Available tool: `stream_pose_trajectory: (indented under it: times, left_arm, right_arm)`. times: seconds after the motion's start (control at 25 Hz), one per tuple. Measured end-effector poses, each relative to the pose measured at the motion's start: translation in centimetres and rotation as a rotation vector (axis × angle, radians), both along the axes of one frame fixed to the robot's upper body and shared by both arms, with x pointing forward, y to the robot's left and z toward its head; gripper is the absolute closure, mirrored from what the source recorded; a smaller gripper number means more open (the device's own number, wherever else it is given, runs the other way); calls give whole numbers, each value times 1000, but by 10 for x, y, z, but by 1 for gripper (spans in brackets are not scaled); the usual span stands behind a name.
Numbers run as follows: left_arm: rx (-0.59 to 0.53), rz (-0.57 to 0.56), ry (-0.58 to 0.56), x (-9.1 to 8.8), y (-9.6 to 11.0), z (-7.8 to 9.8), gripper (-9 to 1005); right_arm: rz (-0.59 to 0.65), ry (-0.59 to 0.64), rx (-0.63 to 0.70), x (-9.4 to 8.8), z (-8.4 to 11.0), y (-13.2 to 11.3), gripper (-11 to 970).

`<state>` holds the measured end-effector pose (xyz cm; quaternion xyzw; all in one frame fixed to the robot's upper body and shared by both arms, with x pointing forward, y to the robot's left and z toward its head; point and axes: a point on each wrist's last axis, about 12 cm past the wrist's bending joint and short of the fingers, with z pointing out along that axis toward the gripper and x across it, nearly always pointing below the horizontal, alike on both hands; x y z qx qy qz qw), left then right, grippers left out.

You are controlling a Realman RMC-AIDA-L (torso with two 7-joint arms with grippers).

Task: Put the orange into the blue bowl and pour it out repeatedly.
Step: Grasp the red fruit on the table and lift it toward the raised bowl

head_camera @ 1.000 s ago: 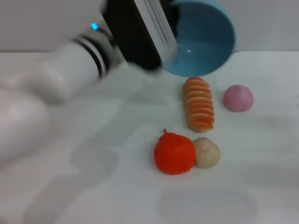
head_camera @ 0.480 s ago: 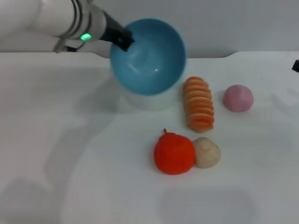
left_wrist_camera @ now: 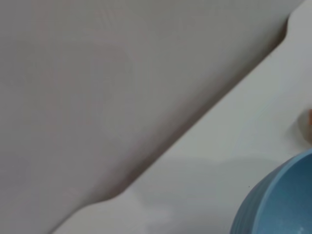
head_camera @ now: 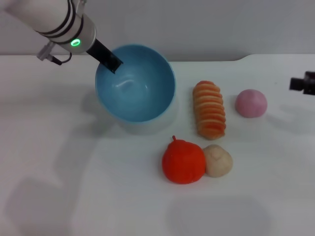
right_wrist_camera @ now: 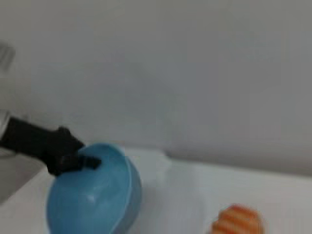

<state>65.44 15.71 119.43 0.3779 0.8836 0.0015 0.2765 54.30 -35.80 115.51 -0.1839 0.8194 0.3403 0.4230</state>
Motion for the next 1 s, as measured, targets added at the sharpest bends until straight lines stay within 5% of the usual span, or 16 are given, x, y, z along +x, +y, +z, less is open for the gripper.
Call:
stream_pose_trajectory:
  times: [0.4, 1.0]
  left_arm:
    - [-48, -4, 101, -8, -2, -11, 997]
    - [-96, 13, 58, -3, -2, -11, 996]
  right_arm:
    - [202, 100, -70, 19, -11, 60, 204]
    - [359, 253, -134, 37, -56, 129, 223]
